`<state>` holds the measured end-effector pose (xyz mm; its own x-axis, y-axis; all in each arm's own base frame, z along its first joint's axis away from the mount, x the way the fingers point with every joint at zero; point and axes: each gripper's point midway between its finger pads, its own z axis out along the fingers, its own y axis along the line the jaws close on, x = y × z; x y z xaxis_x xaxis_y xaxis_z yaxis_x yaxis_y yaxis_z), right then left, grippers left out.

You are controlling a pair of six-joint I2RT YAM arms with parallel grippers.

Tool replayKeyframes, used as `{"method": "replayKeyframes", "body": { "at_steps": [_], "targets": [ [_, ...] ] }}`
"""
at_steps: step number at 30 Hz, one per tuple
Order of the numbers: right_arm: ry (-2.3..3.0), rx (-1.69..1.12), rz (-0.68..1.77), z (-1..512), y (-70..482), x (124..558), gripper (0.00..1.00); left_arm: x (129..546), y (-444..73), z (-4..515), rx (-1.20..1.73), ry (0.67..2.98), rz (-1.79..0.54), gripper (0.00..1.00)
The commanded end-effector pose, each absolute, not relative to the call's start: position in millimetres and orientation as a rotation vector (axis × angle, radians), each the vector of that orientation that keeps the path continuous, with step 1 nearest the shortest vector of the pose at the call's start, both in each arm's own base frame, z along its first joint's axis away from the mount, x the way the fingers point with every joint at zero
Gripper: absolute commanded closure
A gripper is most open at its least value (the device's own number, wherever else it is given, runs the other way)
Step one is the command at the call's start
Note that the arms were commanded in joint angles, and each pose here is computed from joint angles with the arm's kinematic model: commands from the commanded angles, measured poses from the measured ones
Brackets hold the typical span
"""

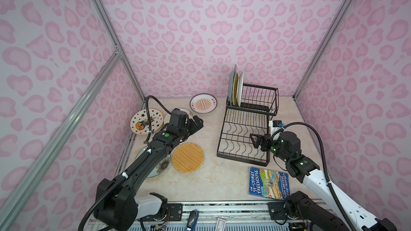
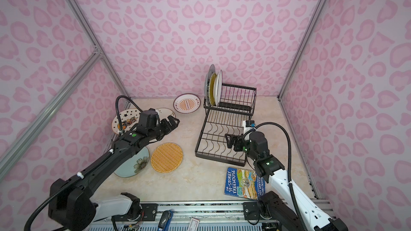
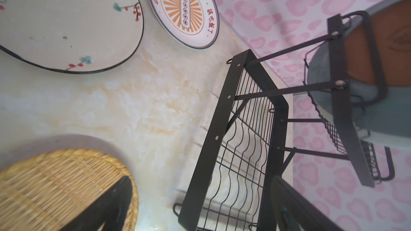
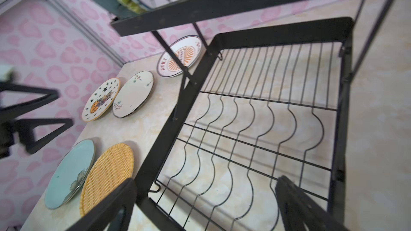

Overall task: Load the plates into the dish rack
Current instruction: 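Reach the left gripper over the orange sunburst plate while the right withdraws, then grasp the orange sunburst plate's rim with the left gripper and lift it upright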

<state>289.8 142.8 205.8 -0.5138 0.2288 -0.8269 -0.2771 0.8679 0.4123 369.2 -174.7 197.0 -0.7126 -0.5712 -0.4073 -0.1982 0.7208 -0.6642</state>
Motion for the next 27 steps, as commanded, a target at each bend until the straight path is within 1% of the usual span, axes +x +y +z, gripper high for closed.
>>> {"method": "replayKeyframes", "body": {
  "at_steps": [1,3,7,11,16,27],
  "targets": [
    [1.906,-0.108,0.547,223.4,147.3,288.7,0.03,408.2,-197.4,192.1,-0.738,2.294,-0.924,0.11],
    [1.877,-0.136,0.577,228.7,153.1,283.3,0.03,431.3,-203.6,170.5,-0.838,2.312,-0.913,0.16],
    [1.875,-0.167,0.625,230.3,158.6,274.2,0.03,475.8,-201.1,134.7,-1.044,2.258,-0.911,0.26],
    [1.866,-0.181,0.654,230.8,158.6,265.3,0.03,511.9,-194.4,112.4,-1.138,2.203,-0.856,0.29],
    [1.857,-0.189,0.669,232.5,156.7,256.8,0.03,539.1,-187.3,82.3,-1.249,2.17,-0.854,0.32],
    [1.834,-0.197,0.663,235.5,151.8,248.7,0.02,576.9,-183.4,54.9,-1.314,2.094,-0.881,0.41]
  ]
}}
